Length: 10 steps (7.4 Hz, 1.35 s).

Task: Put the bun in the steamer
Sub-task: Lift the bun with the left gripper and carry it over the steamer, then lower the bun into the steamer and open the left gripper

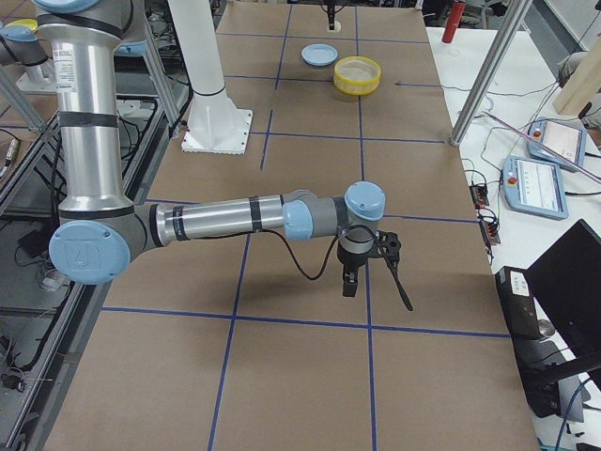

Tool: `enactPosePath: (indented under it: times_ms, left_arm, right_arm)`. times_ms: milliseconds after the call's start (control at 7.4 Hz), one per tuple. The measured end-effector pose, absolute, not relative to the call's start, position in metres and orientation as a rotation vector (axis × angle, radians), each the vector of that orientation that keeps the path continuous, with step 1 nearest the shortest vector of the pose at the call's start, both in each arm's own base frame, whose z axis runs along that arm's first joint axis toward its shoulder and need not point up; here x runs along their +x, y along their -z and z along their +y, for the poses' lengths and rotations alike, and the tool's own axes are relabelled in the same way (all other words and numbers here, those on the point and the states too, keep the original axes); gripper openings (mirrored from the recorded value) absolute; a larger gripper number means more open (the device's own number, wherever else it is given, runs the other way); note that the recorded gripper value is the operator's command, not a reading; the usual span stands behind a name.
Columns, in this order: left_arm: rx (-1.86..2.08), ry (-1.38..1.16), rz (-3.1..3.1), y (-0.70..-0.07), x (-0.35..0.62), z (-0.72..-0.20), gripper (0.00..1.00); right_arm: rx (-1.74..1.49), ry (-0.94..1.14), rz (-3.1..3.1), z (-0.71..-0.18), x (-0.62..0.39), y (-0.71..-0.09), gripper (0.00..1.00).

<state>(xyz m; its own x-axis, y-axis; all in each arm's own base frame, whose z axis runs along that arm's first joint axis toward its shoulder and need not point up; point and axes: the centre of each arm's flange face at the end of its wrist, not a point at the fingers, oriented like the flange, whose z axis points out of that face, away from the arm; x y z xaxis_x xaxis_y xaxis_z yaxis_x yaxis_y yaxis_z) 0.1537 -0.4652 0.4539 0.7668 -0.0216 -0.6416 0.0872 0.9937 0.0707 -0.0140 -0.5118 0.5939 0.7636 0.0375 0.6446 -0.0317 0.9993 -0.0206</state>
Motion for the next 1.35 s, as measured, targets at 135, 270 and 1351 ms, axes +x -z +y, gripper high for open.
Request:
enactPosePath:
  times_ms: [135,270,1351]
  left_arm:
    - [0.088,0.047,0.672,-0.420,0.160,-0.492,0.31]
    - [0.080,0.043,0.662,-0.392,0.169,-0.514,0.31]
    - [0.005,0.034,0.713,-0.396,0.340,-0.579,0.31]
  right_arm:
    - [-0.009,-0.038,-0.701,-0.512,-0.014,-0.594,1.00]
    - [-0.009,-0.037,-0.701,-0.512,-0.014,-0.594,1.00]
    - [-0.009,-0.038,-0.701,-0.512,-0.014,-0.594,1.00]
